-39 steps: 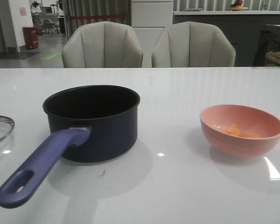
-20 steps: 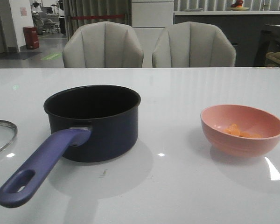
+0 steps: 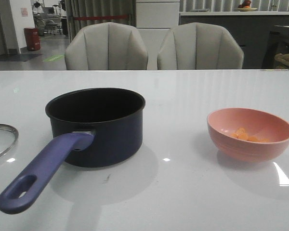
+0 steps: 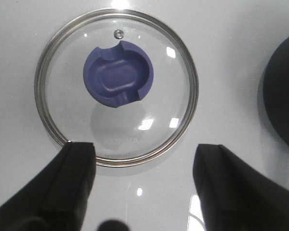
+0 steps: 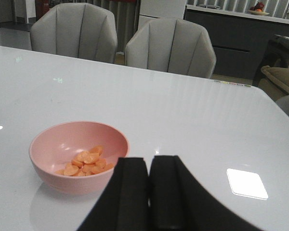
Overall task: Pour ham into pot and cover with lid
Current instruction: 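Release the lid and raise the left gripper away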
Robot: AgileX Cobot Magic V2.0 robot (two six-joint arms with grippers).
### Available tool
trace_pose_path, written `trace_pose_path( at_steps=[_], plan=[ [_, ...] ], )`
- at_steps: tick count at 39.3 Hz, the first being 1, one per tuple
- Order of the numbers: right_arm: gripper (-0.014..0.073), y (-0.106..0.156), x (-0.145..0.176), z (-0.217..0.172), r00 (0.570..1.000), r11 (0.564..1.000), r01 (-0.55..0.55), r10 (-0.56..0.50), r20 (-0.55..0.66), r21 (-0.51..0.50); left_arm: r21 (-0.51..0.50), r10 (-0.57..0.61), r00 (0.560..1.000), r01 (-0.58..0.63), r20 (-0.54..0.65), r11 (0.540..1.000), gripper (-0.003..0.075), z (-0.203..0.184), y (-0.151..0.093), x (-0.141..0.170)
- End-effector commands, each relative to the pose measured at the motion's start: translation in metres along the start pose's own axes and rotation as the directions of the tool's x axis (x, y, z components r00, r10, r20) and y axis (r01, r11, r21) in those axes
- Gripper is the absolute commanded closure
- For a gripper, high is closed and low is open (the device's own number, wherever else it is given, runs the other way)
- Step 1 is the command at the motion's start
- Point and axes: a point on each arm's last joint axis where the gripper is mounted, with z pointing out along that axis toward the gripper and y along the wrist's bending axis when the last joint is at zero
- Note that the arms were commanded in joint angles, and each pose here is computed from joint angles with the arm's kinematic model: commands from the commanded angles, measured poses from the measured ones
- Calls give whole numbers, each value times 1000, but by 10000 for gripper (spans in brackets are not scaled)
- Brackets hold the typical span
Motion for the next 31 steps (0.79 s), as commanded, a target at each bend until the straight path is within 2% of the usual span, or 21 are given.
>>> trace_pose_path(
  at_steps=[1,4,8,14,20,25,31],
  plan=[
    [447,0,-9,-2,995,1000,15,-16,97,4,36,-22,973,15,229,999,283,-34,-4,6],
    [447,0,-9,-2,995,1000,15,-16,97,4,40,-25,945,12,327,999,283,-50,-4,18],
    [447,0,-9,-2,995,1000,15,-16,97,4,47,-24,872,1,489,999,283,-78,-4,31],
    [447,0,-9,-2,995,1000,15,-16,97,4,68,-16,775,-35,631,997,283,-99,-7,51],
    [447,0,-9,-2,995,1000,15,-16,97,4,127,23,710,-158,703,979,283,-106,-22,71],
    [447,0,-9,-2,995,1000,15,-16,97,4,71,149,651,-300,745,951,283,-111,-27,85],
    [447,0,-12,-2,992,1000,16,-17,126,7,94,152,621,-344,769,934,283,-110,-30,94]
  ],
)
